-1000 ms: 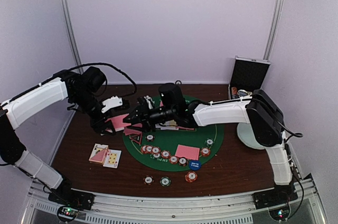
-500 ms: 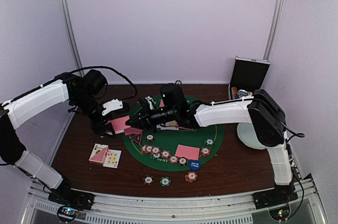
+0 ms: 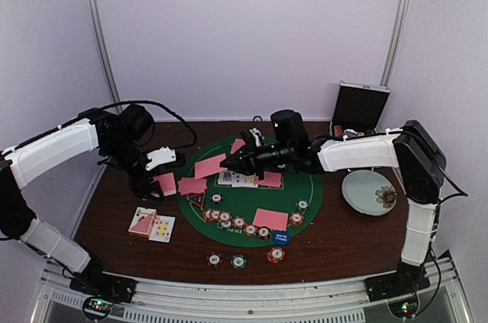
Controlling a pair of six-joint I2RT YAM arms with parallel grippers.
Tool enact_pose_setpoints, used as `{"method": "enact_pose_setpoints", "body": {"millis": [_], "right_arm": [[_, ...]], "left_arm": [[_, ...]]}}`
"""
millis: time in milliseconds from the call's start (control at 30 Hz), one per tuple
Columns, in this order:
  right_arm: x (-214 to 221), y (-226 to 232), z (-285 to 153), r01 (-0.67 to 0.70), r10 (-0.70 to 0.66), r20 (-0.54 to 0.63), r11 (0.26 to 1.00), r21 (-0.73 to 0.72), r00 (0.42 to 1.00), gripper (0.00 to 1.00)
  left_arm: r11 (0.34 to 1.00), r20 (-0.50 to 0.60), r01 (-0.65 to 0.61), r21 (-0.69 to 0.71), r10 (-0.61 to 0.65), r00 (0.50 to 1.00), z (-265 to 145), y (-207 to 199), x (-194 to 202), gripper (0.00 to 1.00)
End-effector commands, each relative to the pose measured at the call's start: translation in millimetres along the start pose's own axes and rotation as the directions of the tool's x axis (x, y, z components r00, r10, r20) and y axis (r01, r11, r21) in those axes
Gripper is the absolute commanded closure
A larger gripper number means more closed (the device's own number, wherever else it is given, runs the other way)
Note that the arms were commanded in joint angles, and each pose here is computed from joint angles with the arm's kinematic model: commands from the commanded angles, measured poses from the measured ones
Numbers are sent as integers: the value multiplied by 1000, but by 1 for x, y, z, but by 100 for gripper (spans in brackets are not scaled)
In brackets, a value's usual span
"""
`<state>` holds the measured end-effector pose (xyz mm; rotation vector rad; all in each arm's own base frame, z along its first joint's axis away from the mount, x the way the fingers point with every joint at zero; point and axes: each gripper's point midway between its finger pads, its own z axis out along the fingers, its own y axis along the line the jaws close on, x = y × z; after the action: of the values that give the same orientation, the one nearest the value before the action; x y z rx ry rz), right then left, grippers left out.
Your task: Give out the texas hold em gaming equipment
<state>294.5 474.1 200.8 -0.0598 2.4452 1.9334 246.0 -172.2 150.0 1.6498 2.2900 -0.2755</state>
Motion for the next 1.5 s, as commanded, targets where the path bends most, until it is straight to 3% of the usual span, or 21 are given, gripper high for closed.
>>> {"method": "enact_pose_setpoints", "body": {"millis": [0,200,400,867,967,1100,1200,1467], "right_arm": [[-27,-14,-49,24,-29,83,998,53,996,100],[-62,-79,-101,7,-54,149,954,299,987,100],[-86,-131,-125,-5,-78,164,891,455,983,100],[-72,-208,-134,-66,-21,135,793,606,991,99],[-67,-212,-138,-78,-17,147,782,619,989,94],[-62,-214,-142,-97,-21,179,775,625,984,72],[-61,-210,-142,-88,-36,178,764,640,983,62],[-66,-172,-167,-35,-157,203,701,712,967,38]], "left_arm": [[998,33,-18,-54,19,999,-6,9,-3,100],[999,29,3,-53,-2,1000,-4,14,1,100],[998,25,20,-53,-19,1000,-4,14,10,100],[996,23,73,-50,-72,997,1,19,29,100],[996,23,77,-48,-76,997,4,19,30,100],[995,28,84,-56,-82,996,7,23,31,100],[994,32,94,-61,-93,995,10,29,30,100],[979,38,140,-146,-136,990,24,63,41,100]]}}
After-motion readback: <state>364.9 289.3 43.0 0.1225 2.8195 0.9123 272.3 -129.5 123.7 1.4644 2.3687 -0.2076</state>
